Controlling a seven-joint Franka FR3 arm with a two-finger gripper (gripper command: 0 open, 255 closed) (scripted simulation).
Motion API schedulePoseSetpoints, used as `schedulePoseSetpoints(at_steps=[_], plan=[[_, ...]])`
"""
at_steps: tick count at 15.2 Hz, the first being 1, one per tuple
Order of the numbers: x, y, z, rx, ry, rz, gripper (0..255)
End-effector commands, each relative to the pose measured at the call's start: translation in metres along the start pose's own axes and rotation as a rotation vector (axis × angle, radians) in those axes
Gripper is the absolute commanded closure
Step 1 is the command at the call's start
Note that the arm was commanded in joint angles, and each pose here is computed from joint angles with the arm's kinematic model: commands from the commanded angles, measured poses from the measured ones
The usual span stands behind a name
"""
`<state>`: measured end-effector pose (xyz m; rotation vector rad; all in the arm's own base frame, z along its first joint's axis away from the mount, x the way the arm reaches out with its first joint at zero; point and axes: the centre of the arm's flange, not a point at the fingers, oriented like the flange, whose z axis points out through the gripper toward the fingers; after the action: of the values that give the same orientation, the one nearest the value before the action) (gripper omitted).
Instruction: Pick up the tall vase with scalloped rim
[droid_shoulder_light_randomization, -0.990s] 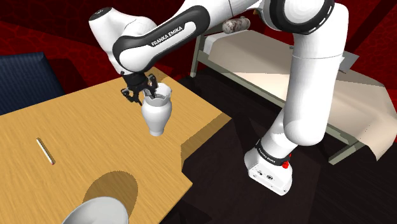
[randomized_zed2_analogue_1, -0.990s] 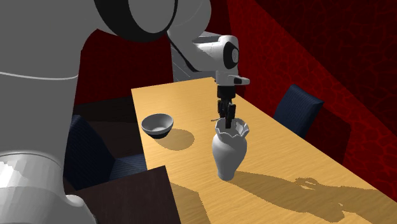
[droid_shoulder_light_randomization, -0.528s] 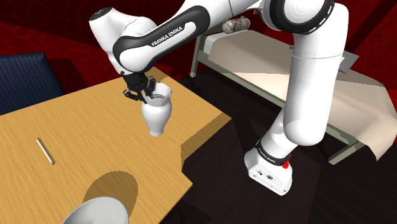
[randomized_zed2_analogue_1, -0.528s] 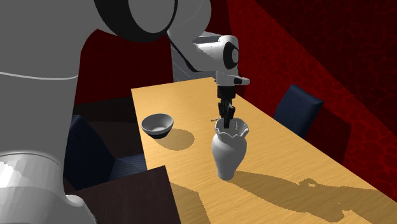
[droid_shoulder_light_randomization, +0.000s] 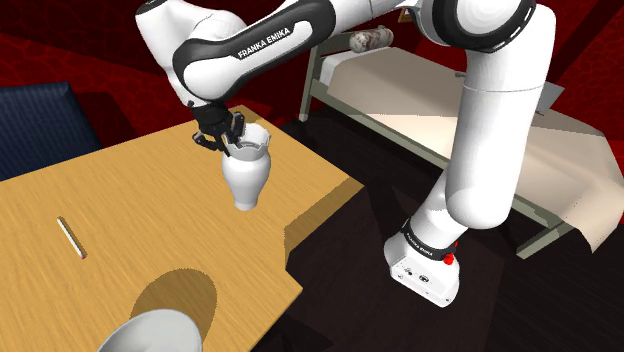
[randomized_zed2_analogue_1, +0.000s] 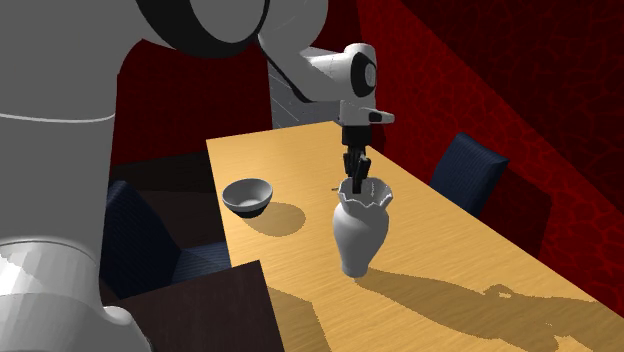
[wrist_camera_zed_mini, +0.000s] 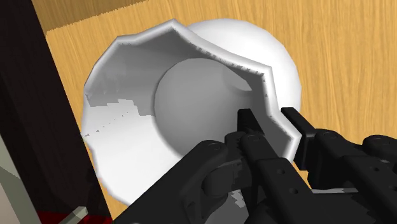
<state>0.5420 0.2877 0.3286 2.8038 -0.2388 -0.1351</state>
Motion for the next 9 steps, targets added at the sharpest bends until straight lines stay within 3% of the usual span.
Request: schedulePoseSetpoints(at_steps=[1, 9], plan=[[0.0, 0.004, -0.011, 0.0, 0.001, 0.0, 255], [-0.003, 0.017, -0.051, 0.0, 0.001, 0.0, 255]])
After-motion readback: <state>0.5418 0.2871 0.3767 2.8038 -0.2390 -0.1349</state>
